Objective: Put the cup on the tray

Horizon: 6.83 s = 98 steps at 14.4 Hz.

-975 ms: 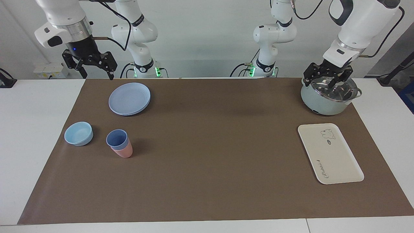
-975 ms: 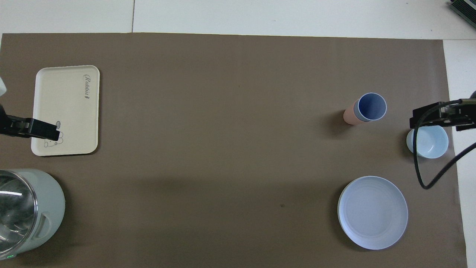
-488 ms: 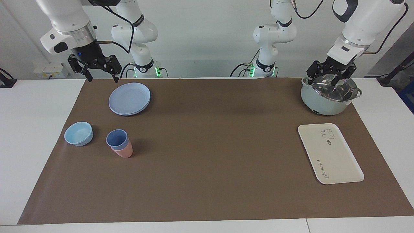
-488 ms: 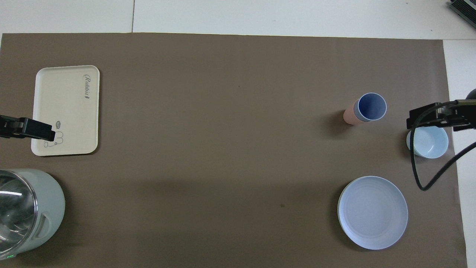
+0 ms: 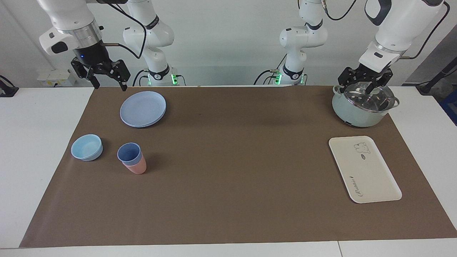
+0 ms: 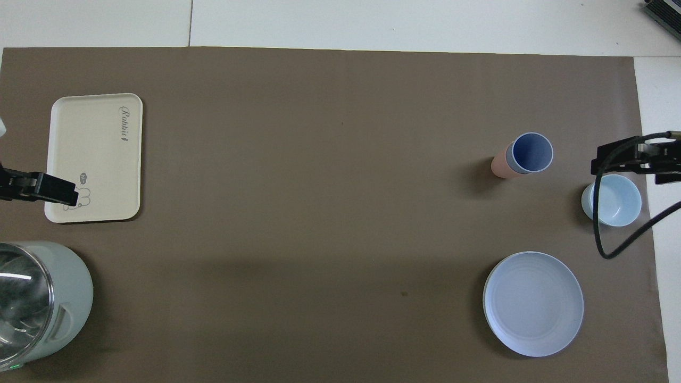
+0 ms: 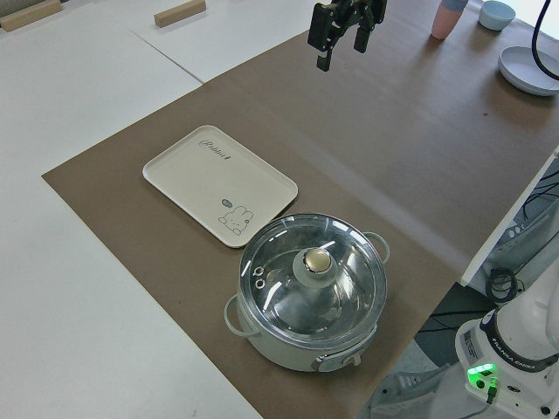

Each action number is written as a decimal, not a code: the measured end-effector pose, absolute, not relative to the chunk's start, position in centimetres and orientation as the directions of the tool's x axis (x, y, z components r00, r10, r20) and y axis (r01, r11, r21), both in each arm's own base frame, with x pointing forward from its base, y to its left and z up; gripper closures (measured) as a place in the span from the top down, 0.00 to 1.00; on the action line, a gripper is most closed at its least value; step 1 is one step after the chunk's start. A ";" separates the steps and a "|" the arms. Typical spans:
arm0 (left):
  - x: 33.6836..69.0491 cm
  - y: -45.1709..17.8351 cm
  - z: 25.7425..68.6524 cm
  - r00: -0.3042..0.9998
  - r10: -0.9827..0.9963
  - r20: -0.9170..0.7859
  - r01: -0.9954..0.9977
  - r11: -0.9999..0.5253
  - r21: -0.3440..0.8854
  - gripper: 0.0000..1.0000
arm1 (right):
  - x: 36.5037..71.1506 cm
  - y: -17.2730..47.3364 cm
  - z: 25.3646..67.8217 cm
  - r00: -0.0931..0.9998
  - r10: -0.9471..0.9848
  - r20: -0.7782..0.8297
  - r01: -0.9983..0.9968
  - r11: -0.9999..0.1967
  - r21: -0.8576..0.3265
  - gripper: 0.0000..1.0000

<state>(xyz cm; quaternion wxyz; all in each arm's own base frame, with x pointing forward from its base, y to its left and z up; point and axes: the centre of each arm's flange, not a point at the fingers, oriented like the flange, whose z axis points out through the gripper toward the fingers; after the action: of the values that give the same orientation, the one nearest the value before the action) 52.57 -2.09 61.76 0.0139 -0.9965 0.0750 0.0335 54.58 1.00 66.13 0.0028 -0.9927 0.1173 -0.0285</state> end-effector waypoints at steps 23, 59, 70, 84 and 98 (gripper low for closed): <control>52.8 -1.7 61.9 0.989 -0.138 -0.053 -0.139 -0.990 -0.025 1.00 | 68.5 -15.4 38.7 0.351 -0.879 -0.323 -0.936 -0.324 -0.136 0.93; 49.5 -28.7 62.6 0.922 0.367 0.121 0.300 -0.877 0.374 1.00 | 58.5 24.7 46.7 0.065 -0.746 -0.663 -0.997 -0.078 -0.009 0.78; 47.4 -34.2 60.6 0.936 0.330 0.125 0.255 -0.877 0.407 0.81 | 57.6 27.3 47.7 0.073 -0.745 -0.662 -0.997 -0.068 -0.034 0.78; 48.3 -34.6 64.8 0.900 0.428 0.081 0.352 -0.826 0.441 0.04 | 58.8 25.0 47.9 0.047 -0.751 -0.659 -0.998 -0.009 -0.060 0.78; 56.7 -8.0 58.4 0.927 0.367 0.083 0.340 -0.911 0.234 0.04 | 61.8 4.9 41.2 -0.200 -0.678 -0.707 -0.970 0.241 0.043 0.78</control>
<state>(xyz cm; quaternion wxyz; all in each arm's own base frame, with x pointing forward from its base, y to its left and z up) 56.66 -8.00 58.38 -0.1083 -0.9755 -0.1810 -0.0627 61.81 4.94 41.24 0.2898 -0.5623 0.7325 0.2515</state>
